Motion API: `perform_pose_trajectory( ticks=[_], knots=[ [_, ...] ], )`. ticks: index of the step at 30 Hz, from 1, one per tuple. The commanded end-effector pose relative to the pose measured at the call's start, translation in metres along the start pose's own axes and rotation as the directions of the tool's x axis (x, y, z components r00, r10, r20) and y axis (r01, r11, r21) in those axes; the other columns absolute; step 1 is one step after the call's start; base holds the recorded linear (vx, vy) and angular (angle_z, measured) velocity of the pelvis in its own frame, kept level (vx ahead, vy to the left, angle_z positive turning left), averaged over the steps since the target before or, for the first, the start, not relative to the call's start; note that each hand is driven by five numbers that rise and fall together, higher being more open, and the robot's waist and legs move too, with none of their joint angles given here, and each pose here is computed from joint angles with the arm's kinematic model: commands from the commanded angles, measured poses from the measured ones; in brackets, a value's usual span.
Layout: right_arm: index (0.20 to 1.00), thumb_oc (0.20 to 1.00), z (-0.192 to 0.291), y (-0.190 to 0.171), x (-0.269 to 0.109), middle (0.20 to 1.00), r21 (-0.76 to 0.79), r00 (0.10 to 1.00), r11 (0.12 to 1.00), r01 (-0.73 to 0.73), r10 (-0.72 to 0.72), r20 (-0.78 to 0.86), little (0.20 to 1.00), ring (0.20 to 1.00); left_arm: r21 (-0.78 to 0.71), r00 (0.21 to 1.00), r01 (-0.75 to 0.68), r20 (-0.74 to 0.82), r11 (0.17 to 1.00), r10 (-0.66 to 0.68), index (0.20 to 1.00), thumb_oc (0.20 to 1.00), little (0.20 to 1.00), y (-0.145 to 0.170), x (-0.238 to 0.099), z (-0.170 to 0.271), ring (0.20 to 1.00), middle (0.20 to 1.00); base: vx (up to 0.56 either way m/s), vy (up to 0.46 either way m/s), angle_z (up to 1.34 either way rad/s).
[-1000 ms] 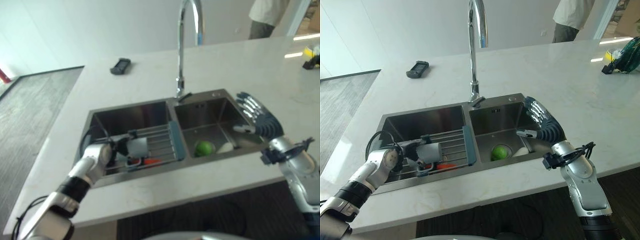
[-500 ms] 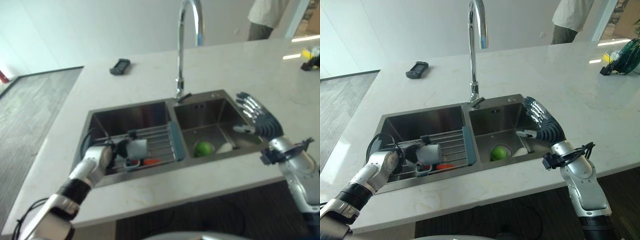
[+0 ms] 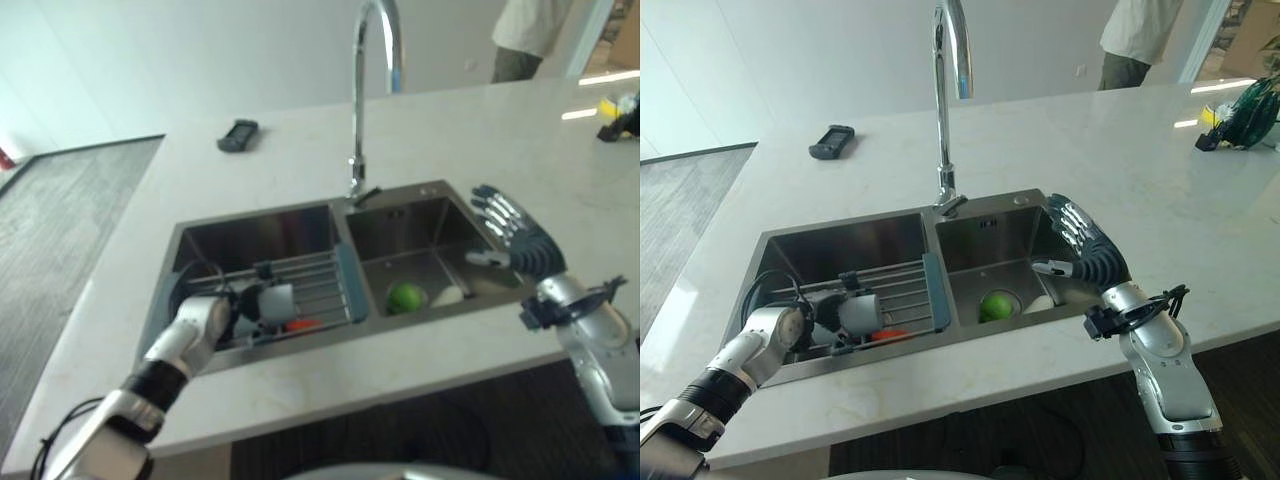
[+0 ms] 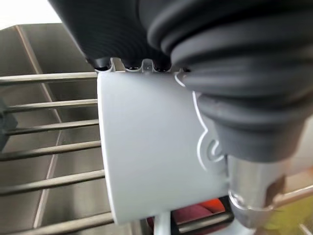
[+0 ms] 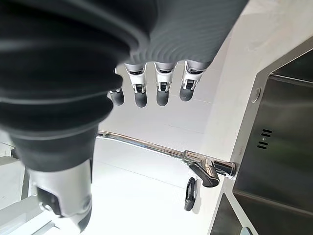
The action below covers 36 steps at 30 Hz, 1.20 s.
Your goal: Place the dishes in the dishwasher.
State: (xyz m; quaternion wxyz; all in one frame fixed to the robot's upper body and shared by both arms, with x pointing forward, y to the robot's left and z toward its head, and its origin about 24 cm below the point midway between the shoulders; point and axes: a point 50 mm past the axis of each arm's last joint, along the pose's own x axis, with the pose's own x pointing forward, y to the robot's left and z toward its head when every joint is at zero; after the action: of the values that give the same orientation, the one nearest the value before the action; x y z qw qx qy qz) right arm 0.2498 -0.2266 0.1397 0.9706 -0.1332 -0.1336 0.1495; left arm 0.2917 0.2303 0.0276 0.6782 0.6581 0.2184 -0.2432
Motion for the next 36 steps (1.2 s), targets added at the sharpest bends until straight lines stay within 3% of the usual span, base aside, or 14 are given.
perform_pose_trajectory(
  ticks=[1,4,5,15,24,31,36],
  knots=[
    [1.0,1.0,0.03,-0.009,0.007,1.0,-0.043,0.986,0.999,0.026,-0.018,0.166,1.0,1.0,0.071,0.998,0.0,-0.06,0.997,0.005,1.0,1.0,1.0,0.013,0.003,-0.012,1.0,1.0,0.0,0.0,0.0],
    [1.0,1.0,0.031,-0.009,0.007,1.0,-0.044,0.985,0.999,0.027,-0.019,0.169,1.0,1.0,0.106,0.997,0.042,-0.07,0.993,-0.035,1.0,1.0,1.0,0.006,0.004,-0.011,1.0,1.0,0.0,0.0,0.0],
    [1.0,1.0,0.031,-0.008,0.008,1.0,-0.045,0.985,0.999,0.025,-0.017,0.171,1.0,1.0,0.137,0.996,0.068,-0.07,0.988,-0.058,0.2,0.2,0.2,0.001,0.005,-0.01,0.2,0.2,0.0,0.0,0.0],
    [1.0,1.0,0.033,-0.008,0.009,1.0,-0.053,0.985,0.998,0.021,-0.011,0.175,1.0,1.0,0.208,0.998,0.055,-0.033,0.977,-0.049,0.2,0.2,0.2,-0.005,0.005,-0.006,0.2,0.2,0.0,0.0,0.0],
    [1.0,1.0,0.03,-0.009,0.006,1.0,-0.05,0.985,0.998,0.034,-0.025,0.173,1.0,1.0,0.19,0.992,-0.123,0.001,0.974,0.125,0.2,0.2,0.2,-0.001,0.0,-0.014,0.2,0.2,0.0,0.0,0.0],
    [1.0,1.0,0.027,-0.009,0.004,1.0,-0.057,0.986,0.997,0.049,-0.039,0.162,1.0,1.0,0.067,0.931,-0.366,0.028,0.928,0.365,0.2,0.2,0.2,0.04,-0.02,-0.028,0.2,0.2,0.0,0.0,0.0],
    [1.0,1.0,0.027,-0.008,0.006,1.0,-0.061,0.986,0.996,0.06,-0.05,0.16,1.0,1.0,0.008,0.833,-0.55,0.082,0.835,0.548,0.2,0.2,0.2,0.074,-0.04,-0.026,0.2,0.2,0.01,0.005,0.04]
  ],
)
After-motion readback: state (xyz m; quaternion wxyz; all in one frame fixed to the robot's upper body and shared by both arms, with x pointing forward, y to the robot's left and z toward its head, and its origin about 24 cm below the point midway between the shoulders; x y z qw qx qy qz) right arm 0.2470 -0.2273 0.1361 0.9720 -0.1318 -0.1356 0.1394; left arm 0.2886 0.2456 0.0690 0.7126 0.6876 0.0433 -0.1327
